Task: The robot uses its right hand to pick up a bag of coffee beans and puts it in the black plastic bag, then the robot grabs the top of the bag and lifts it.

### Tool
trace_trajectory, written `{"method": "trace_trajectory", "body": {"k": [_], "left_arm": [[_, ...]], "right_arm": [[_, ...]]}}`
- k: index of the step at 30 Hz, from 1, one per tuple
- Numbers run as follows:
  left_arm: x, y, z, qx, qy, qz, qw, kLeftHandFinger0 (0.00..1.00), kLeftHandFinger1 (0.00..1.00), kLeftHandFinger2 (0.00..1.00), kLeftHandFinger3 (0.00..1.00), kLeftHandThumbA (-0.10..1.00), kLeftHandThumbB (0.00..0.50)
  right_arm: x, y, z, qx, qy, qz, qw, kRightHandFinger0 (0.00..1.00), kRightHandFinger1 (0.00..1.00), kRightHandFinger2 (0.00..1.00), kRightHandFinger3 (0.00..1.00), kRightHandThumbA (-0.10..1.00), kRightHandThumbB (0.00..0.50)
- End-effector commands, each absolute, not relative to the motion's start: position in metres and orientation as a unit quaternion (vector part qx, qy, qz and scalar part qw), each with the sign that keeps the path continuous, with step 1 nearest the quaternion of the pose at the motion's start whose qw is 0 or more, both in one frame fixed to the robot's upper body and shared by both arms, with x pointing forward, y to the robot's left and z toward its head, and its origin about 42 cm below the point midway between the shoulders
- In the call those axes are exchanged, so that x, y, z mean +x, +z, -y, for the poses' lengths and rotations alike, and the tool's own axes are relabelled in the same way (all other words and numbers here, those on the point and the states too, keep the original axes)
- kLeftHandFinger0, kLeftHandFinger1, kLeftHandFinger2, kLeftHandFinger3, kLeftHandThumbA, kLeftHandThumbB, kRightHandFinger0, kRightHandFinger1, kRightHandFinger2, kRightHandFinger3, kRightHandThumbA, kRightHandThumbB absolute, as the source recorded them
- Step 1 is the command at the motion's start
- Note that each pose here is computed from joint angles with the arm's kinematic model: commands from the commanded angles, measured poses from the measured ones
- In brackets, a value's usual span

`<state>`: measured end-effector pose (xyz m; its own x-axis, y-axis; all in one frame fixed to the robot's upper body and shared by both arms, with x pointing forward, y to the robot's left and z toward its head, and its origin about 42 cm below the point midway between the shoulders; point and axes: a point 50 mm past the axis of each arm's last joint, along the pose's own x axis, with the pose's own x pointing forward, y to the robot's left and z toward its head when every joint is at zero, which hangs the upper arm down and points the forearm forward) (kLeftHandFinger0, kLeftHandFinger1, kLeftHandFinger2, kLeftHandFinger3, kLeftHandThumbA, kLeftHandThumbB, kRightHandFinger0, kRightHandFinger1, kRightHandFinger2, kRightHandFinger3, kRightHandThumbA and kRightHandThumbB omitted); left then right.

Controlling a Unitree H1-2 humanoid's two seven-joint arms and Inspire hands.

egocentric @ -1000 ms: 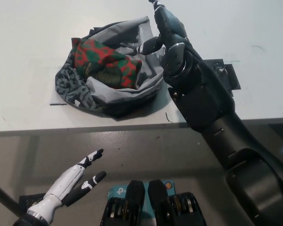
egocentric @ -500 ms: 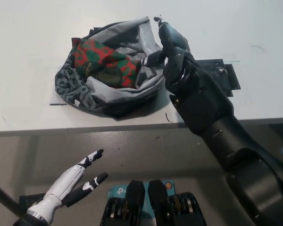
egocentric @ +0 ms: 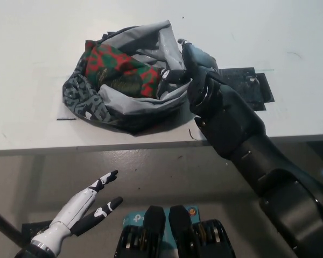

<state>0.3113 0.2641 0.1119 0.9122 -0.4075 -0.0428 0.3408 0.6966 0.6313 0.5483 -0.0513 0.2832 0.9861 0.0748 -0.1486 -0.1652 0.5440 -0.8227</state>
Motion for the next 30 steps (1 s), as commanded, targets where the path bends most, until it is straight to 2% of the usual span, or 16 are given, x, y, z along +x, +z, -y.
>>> {"method": "trace_trajectory", "body": {"k": [1,2,3,5,8,10,13,14,15,16,17,18,22,24,28,30], "left_arm": [[0.316,0.124,-0.265,0.34,-0.204,0.073,0.915,1.0,1.0,1.0,1.0,0.97,0.155],[0.315,0.124,-0.265,0.339,-0.203,0.072,0.916,1.0,1.0,1.0,1.0,0.97,0.155],[0.315,0.124,-0.266,0.341,-0.204,0.072,0.915,1.0,1.0,1.0,1.0,0.97,0.149],[0.315,0.123,-0.266,0.343,-0.205,0.077,0.913,1.0,1.0,1.0,1.0,0.96,0.138],[0.315,0.123,-0.266,0.342,-0.206,0.077,0.914,1.0,1.0,1.0,1.0,0.96,0.147],[0.314,0.124,-0.266,0.342,-0.205,0.075,0.914,1.0,1.0,1.0,1.0,0.96,0.159],[0.314,0.124,-0.265,0.343,-0.205,0.075,0.913,1.0,1.0,1.0,1.0,0.96,0.147],[0.314,0.124,-0.265,0.343,-0.205,0.075,0.914,1.0,1.0,1.0,1.0,0.96,0.146],[0.314,0.124,-0.264,0.342,-0.205,0.074,0.914,1.0,1.0,1.0,1.0,0.96,0.152],[0.315,0.124,-0.264,0.343,-0.204,0.073,0.914,1.0,1.0,1.0,1.0,0.96,0.158],[0.315,0.125,-0.264,0.343,-0.204,0.072,0.914,1.0,1.0,1.0,1.0,0.96,0.159],[0.315,0.125,-0.264,0.344,-0.205,0.072,0.914,1.0,1.0,1.0,1.0,0.96,0.154],[0.316,0.125,-0.264,0.345,-0.206,0.075,0.913,1.0,1.0,1.0,1.0,0.96,0.147],[0.316,0.126,-0.263,0.34,-0.207,0.072,0.915,1.0,1.0,1.0,1.0,0.95,0.158],[0.316,0.126,-0.264,0.339,-0.208,0.07,0.915,1.0,1.0,1.0,1.0,0.95,0.16],[0.316,0.126,-0.264,0.34,-0.209,0.071,0.914,1.0,1.0,1.0,1.0,0.95,0.162]], "right_arm": [[0.551,0.332,0.042,-0.456,0.038,0.03,0.888,0.0,0.03,0.22,0.3,0.42,0.016],[0.55,0.335,0.041,-0.44,0.039,0.035,0.897,0.0,0.03,0.22,0.3,0.42,0.016],[0.548,0.341,0.041,-0.418,0.04,0.04,0.907,0.0,0.09,0.29,0.29,0.47,0.014],[0.545,0.352,0.042,-0.386,0.039,0.046,0.92,0.02,0.18,0.41,0.4,0.5,0.037],[0.541,0.361,0.042,-0.363,0.039,0.052,0.93,0.02,0.2,0.43,0.42,0.48,0.053],[0.539,0.365,0.042,-0.35,0.038,0.058,0.934,0.01,0.17,0.41,0.53,0.46,0.067],[0.535,0.371,0.043,-0.323,0.049,0.065,0.943,0.0,0.1,0.35,0.44,0.44,0.058],[0.534,0.373,0.044,-0.311,0.053,0.066,0.947,0.0,0.1,0.36,0.46,0.44,0.056],[0.532,0.375,0.045,-0.293,0.059,0.068,0.952,0.0,0.08,0.34,0.44,0.43,0.049],[0.531,0.377,0.046,-0.272,0.067,0.072,0.957,0.0,0.09,0.37,0.42,0.43,0.031],[0.53,0.379,0.047,-0.258,0.072,0.075,0.96,0.0,0.11,0.42,0.44,0.43,0.026],[0.529,0.383,0.048,-0.229,0.079,0.078,0.967,0.0,0.14,0.45,0.41,0.41,0.026],[0.527,0.398,0.054,-0.127,0.107,0.069,0.984,0.0,0.15,0.49,0.46,0.39,0.035],[0.527,0.407,0.056,-0.041,0.119,0.065,0.99,0.0,0.21,0.55,0.49,0.36,0.083],[0.528,0.419,0.059,0.05,0.137,0.062,0.987,0.0,0.21,0.56,0.49,0.39,0.074],[0.53,0.427,0.061,0.105,0.15,0.063,0.981,0.0,0.19,0.53,0.45,0.4,0.046]]}}
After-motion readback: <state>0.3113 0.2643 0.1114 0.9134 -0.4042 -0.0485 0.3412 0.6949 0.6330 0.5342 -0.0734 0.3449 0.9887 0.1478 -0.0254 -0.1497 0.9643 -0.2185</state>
